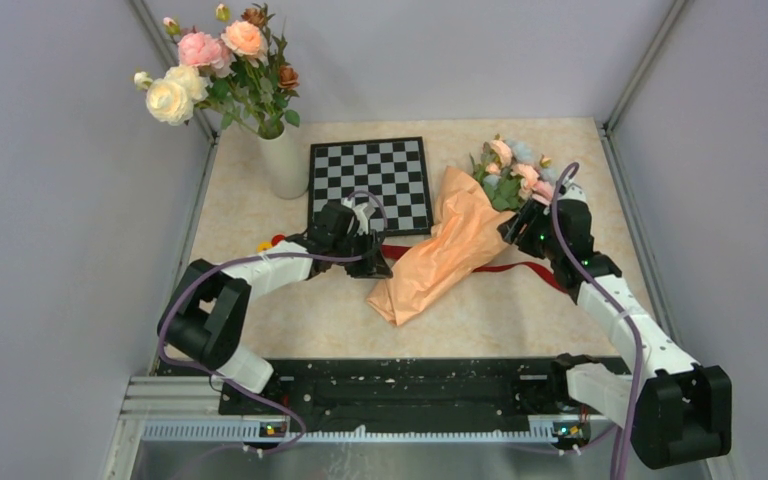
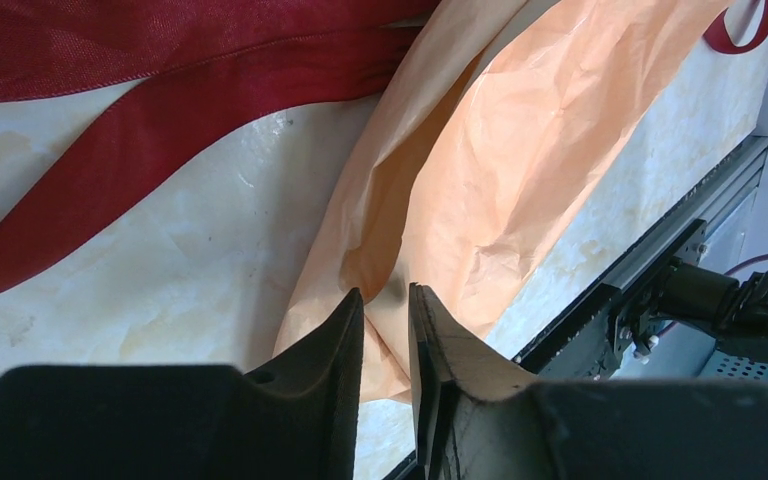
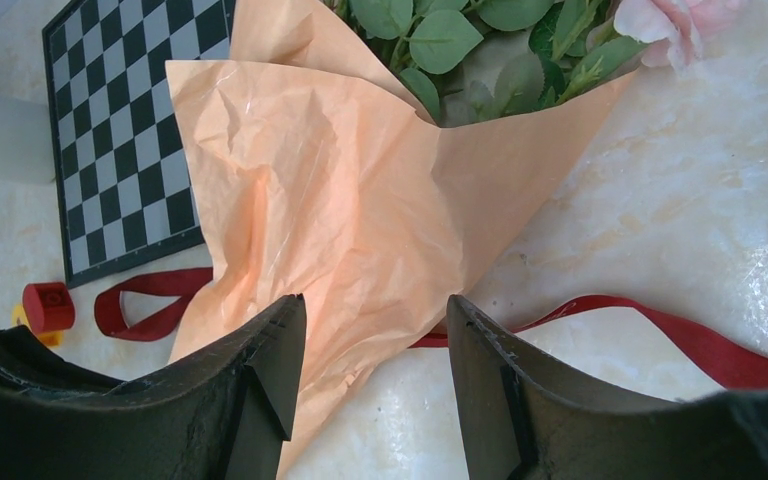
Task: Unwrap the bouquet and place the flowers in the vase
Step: Unfold the wrapping paper at the center of the board.
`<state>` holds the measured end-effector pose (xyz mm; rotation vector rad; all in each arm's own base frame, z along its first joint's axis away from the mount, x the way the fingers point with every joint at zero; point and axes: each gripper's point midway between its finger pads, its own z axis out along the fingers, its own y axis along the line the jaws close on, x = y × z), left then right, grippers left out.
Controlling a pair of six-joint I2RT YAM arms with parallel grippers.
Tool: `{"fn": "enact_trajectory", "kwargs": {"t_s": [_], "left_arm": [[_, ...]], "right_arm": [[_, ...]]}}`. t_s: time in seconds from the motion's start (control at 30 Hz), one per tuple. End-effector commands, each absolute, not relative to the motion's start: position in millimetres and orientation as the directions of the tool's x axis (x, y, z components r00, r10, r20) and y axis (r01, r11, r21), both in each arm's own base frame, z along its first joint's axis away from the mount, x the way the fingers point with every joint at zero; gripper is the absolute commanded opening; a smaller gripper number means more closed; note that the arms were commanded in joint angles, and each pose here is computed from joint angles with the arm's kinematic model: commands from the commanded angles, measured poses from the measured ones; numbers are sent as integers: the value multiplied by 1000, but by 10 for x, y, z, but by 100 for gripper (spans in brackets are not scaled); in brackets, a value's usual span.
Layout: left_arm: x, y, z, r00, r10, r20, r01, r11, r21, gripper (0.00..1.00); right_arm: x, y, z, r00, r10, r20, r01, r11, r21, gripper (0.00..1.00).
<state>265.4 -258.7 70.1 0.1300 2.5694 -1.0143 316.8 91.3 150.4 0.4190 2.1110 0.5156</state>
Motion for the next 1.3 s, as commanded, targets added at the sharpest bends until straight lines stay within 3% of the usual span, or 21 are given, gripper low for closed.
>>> {"fn": "enact_trajectory", "kwargs": {"t_s": [0.0,0.23,0.47,0.87,1.27], "left_arm": [[2717,-2629,764,-914,-45,-402,249,721,-647,27],[2708,-2624,700,-919,-40,-392,243,726,-644,33],[2714,-2631,660,-921,-38,-387,241,725,-645,33],[2636,-2680,865,-897,-38,-440,305,665,-681,0],[2381,-2960,1302,-808,48,-587,531,489,-692,0]], "right_arm": [[3248,994,1696,-518,466,-717,50,854,518,56],[3241,992,1670,-523,465,-714,53,855,517,56],[3227,993,1647,-528,466,-710,56,854,518,56],[3202,1001,1693,-524,467,-713,47,851,523,56],[3171,1115,1728,-544,485,-685,12,821,571,56]]}}
